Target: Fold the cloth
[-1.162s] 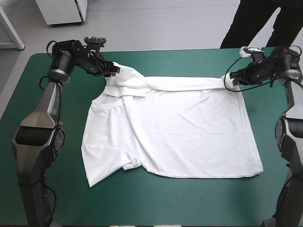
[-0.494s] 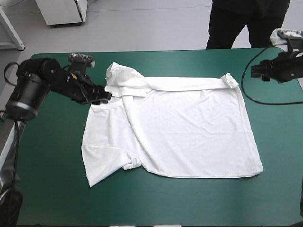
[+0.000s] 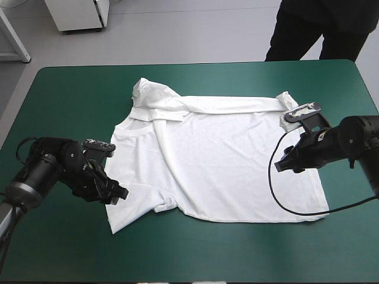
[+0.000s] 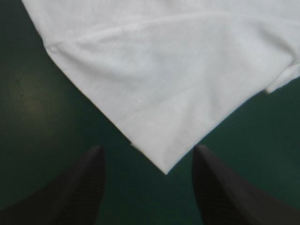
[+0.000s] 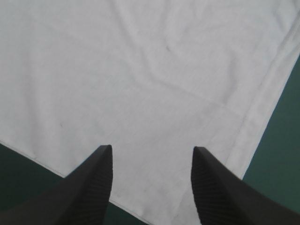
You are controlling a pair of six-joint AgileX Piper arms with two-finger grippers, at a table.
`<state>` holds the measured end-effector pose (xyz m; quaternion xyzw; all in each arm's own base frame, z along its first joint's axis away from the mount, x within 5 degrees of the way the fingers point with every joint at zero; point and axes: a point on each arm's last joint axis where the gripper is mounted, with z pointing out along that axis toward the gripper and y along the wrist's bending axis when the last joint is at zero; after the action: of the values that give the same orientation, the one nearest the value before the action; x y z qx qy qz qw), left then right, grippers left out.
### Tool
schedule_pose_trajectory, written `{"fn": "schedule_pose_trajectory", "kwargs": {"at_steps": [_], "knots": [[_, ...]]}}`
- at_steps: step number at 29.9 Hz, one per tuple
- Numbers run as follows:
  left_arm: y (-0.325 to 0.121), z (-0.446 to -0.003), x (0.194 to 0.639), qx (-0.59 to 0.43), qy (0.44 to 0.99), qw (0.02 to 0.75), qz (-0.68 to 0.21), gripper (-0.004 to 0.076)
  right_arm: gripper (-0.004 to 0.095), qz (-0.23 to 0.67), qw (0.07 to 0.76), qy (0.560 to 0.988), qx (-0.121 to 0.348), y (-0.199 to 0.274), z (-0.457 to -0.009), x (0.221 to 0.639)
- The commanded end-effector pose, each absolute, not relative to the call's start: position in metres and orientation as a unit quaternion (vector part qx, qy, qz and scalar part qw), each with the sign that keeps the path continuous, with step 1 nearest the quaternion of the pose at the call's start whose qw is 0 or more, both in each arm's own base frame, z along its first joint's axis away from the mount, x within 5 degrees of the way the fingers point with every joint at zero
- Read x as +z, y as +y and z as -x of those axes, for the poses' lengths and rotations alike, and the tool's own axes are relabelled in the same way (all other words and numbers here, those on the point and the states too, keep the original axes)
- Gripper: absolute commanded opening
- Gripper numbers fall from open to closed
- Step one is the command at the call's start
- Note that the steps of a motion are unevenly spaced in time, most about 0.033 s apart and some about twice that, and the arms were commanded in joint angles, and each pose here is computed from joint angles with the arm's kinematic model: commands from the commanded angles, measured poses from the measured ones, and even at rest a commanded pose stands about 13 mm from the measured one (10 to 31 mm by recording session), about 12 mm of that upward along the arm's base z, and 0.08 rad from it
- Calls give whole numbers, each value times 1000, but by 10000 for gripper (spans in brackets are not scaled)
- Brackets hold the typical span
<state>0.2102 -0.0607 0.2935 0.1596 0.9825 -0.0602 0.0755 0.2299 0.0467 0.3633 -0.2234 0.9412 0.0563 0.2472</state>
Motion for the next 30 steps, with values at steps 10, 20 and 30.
{"fn": "schedule_pose_trajectory", "kwargs": {"at_steps": [10, 20, 30], "knots": [[-62, -234, 258, -30, 986, 36, -157, 414, 498, 290, 290, 911, 34, 79, -215, 377], [-68, -256, 220, -28, 987, -10, -157, 414, 498, 320, 292, 901, 6, 94, -209, 377], [-74, -267, 196, -46, 988, -19, -143, 263, 451, 322, 304, 896, -17, 90, -206, 382]]}}
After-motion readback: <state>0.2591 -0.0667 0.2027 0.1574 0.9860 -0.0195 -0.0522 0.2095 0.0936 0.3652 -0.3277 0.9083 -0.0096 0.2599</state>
